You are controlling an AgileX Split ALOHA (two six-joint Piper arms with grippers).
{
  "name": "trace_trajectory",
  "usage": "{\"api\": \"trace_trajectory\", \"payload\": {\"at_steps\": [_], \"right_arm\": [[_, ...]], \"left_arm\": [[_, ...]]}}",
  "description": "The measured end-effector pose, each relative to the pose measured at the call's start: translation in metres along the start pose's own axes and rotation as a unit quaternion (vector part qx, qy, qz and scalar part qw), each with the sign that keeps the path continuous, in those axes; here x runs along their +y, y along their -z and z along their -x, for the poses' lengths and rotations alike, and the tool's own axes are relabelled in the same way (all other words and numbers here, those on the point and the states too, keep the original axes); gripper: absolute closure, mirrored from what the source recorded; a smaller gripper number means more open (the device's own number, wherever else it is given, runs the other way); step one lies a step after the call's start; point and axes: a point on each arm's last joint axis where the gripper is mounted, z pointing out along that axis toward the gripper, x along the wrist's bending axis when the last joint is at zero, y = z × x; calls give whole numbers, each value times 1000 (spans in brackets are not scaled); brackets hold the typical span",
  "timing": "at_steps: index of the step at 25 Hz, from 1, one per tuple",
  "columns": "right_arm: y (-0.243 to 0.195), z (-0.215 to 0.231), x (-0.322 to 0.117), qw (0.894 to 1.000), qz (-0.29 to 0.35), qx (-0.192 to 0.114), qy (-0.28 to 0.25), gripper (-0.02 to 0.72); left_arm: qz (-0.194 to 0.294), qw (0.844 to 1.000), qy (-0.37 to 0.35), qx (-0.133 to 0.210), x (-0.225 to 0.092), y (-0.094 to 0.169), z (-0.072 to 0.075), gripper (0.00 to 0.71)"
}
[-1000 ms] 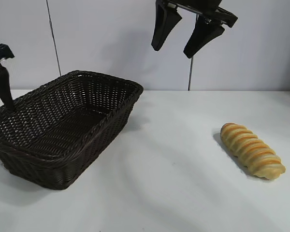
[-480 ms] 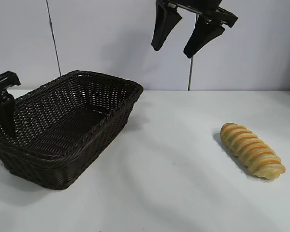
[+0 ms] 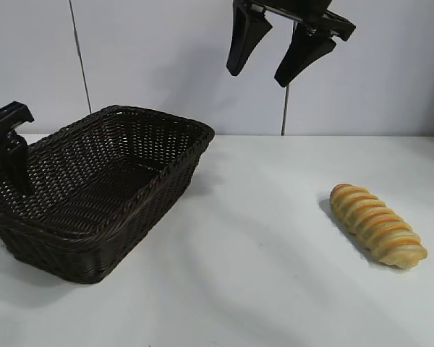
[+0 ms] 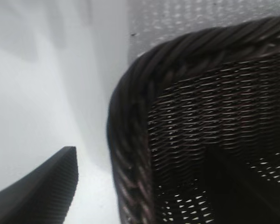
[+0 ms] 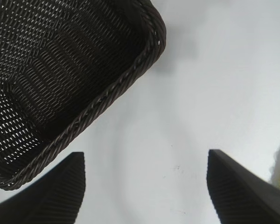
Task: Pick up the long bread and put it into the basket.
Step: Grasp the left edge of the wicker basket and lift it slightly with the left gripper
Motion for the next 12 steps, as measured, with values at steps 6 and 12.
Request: {"api": "trace_trajectory", "payload": {"at_steps": [6, 12], "right_arm": [[0, 0, 0, 1000, 0, 0, 0, 177], [0, 0, 0, 1000, 0, 0, 0, 177]], "left_arm": [[-11, 1000, 9, 5, -1, -13, 0, 170], [-15, 1000, -3, 5, -1, -16, 1, 212]]}}
